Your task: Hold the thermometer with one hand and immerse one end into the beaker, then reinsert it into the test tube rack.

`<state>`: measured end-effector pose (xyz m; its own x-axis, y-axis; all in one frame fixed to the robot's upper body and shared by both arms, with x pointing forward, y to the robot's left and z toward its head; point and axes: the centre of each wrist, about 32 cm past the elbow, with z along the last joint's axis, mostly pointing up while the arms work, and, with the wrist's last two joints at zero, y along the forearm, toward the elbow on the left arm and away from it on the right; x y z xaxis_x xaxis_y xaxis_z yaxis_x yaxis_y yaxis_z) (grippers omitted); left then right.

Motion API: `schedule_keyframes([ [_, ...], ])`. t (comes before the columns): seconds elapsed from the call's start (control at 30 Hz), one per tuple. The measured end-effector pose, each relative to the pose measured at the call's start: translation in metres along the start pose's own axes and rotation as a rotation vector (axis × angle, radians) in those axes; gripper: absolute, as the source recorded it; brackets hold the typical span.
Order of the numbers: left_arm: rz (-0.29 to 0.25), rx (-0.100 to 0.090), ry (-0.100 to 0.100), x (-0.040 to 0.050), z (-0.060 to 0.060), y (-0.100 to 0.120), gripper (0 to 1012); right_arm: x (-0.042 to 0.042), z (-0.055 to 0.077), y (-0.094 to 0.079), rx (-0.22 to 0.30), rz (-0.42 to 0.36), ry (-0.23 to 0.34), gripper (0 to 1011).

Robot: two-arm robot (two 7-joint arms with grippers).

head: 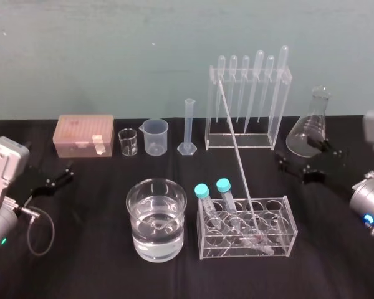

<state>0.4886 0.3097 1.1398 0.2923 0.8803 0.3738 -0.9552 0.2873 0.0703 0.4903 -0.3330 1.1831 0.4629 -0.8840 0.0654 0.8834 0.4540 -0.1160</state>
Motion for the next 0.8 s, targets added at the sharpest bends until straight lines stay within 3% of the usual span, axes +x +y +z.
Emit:
schedule_keyframes([
  [0.03, 0.000, 0.000, 0.000, 0.0000, 0.000, 0.000, 1008, 0.0013, 0.003, -0.002, 0.001, 0.015, 0.020, 1003],
  [0.07, 0.000, 0.000, 0.000, 0.0000, 0.000, 0.000, 1008, 0.0038, 0.012, -0.005, 0.004, 0.058, 0.076, 1003],
  [0.1, 0.000, 0.000, 0.000, 0.0000, 0.000, 0.000, 1008, 0.0038, 0.012, -0.005, 0.004, 0.058, 0.076, 1003],
  [0.13, 0.000, 0.000, 0.000, 0.0000, 0.000, 0.000, 1008, 0.0066, 0.025, -0.009, 0.008, 0.120, 0.141, 1003],
  [0.17, 0.000, 0.000, 0.000, 0.0000, 0.000, 0.000, 1008, 0.0066, 0.025, -0.009, 0.008, 0.120, 0.141, 1003],
  [0.27, 0.000, 0.000, 0.000, 0.0000, 0.000, 0.000, 1008, 0.0088, 0.044, -0.013, 0.011, 0.212, 0.205, 1002],
  [0.53, 0.000, 0.000, 0.000, 0.0000, 0.000, 0.000, 1008, 0.0027, 0.073, -0.001, 0.022, 0.336, 0.223, 1003],
  [0.8, 0.000, 0.000, 0.000, 0.0000, 0.000, 0.000, 1008, -0.0075, 0.087, 0.034, -0.031, 0.319, 0.197, 1003],
])
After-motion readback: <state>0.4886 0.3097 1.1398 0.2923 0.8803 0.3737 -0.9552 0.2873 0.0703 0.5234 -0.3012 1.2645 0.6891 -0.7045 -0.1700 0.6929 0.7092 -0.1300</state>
